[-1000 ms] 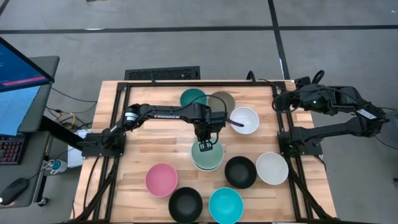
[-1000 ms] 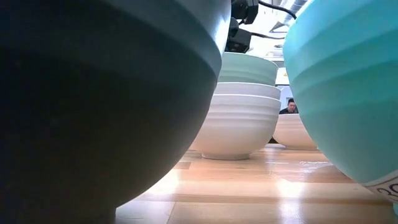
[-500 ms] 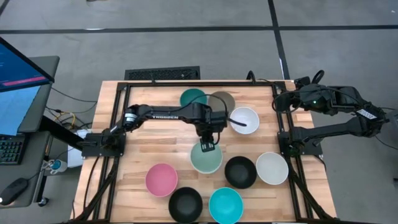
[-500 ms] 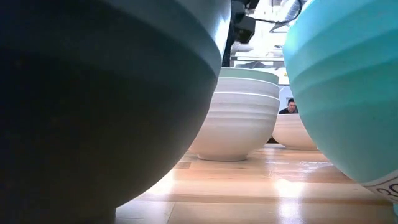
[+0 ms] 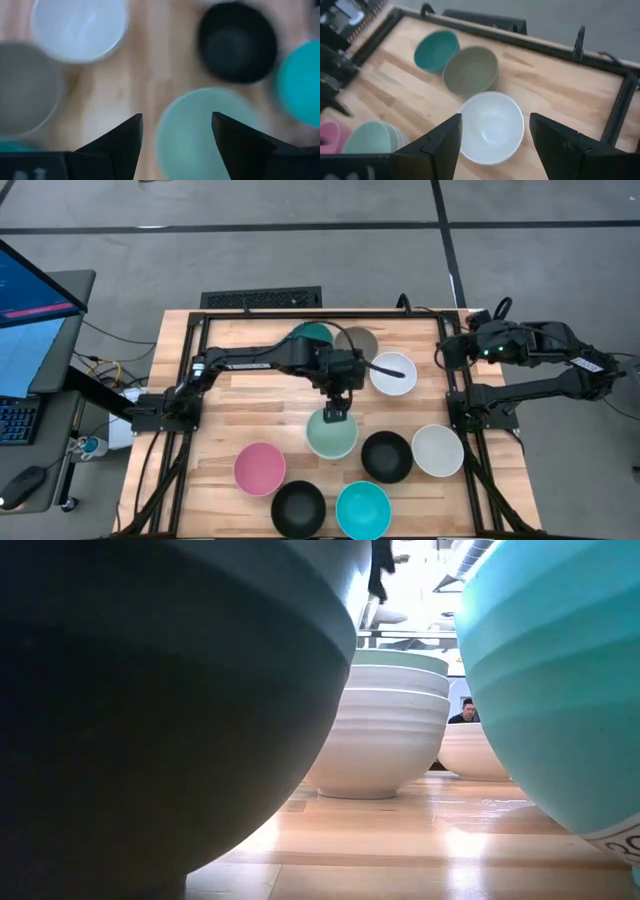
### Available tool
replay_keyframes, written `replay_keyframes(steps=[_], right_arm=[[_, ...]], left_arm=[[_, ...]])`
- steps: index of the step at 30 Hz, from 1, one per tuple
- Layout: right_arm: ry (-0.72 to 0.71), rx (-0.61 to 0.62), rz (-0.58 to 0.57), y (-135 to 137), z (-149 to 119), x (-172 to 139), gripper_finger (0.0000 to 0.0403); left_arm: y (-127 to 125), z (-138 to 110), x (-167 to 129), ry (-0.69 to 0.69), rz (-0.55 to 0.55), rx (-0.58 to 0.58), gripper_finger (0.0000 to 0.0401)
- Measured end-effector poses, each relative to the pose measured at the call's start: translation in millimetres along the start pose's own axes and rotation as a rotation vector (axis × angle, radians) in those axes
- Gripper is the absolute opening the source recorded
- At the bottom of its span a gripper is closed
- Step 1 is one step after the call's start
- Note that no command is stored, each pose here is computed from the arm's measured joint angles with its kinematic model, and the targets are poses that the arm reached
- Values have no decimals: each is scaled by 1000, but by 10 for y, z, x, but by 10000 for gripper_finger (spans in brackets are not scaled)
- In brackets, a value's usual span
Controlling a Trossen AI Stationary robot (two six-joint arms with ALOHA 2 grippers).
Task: Nest bowls inside each other
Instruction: Stack the top white bowl on the top of the light green bowl
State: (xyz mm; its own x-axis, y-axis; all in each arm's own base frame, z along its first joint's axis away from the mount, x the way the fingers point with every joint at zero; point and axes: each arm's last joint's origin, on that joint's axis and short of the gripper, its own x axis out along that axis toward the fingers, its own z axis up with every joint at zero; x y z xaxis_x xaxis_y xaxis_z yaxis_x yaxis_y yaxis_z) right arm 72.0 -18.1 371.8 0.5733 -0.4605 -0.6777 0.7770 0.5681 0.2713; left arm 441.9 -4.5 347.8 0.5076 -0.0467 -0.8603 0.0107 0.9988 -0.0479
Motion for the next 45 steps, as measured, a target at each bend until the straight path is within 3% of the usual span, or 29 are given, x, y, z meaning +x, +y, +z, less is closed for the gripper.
replay_keyframes(steps=[6,9,17,22,34,45], right_arm=[[60,72,-87,-179,-270,211,256],[130,149,-96,-280,-455,359,256],[139,354,-14,-335,-740,855,256],[222,416,-128,-421,-868,1146,256],[332,470,-158,-366,-733,1510,256],[474,457,-262,-327,-770,1826,256]], left_arm=[[321,1,-86,-25,67,-86,229],[403,5,-183,-53,42,-104,229],[556,24,-390,-132,43,-123,229],[584,-30,-567,-133,52,-112,229],[751,-213,-943,-91,152,-84,229],[1054,-315,-1062,-76,172,-104,229]])
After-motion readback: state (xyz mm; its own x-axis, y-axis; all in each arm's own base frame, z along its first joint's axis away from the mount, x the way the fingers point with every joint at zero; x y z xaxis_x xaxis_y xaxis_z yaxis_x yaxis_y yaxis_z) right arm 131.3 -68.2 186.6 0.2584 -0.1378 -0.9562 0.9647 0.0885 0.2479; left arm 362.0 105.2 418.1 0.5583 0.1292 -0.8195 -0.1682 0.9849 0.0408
